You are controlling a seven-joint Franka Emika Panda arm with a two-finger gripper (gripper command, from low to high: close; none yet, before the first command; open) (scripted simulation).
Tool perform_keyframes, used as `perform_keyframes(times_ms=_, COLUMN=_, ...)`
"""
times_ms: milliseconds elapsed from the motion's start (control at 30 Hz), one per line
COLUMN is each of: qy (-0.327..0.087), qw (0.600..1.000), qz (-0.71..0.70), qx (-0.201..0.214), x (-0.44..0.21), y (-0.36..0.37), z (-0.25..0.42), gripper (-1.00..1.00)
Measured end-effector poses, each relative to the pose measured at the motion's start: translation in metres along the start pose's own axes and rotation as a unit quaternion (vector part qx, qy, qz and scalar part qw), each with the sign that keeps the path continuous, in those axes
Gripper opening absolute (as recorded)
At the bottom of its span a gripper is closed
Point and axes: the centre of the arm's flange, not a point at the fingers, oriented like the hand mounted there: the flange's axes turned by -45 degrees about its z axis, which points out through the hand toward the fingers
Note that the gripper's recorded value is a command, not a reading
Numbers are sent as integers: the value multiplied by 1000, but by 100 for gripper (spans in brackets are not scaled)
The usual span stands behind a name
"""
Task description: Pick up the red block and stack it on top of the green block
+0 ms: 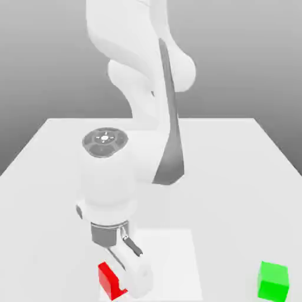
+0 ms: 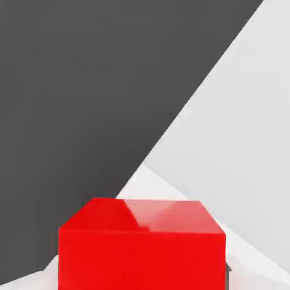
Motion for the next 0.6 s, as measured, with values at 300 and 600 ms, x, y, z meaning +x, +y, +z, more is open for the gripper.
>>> perform_keyframes(times_ms=300, qy=-3, qw=978, qz=-207, qx=-2, x=-154, y=-132, z=-38, gripper=-100)
perform_keyframes(times_ms=600, qy=-1, qw=951, qz=-309, qx=0, x=-251, y=-179, z=4, gripper=100)
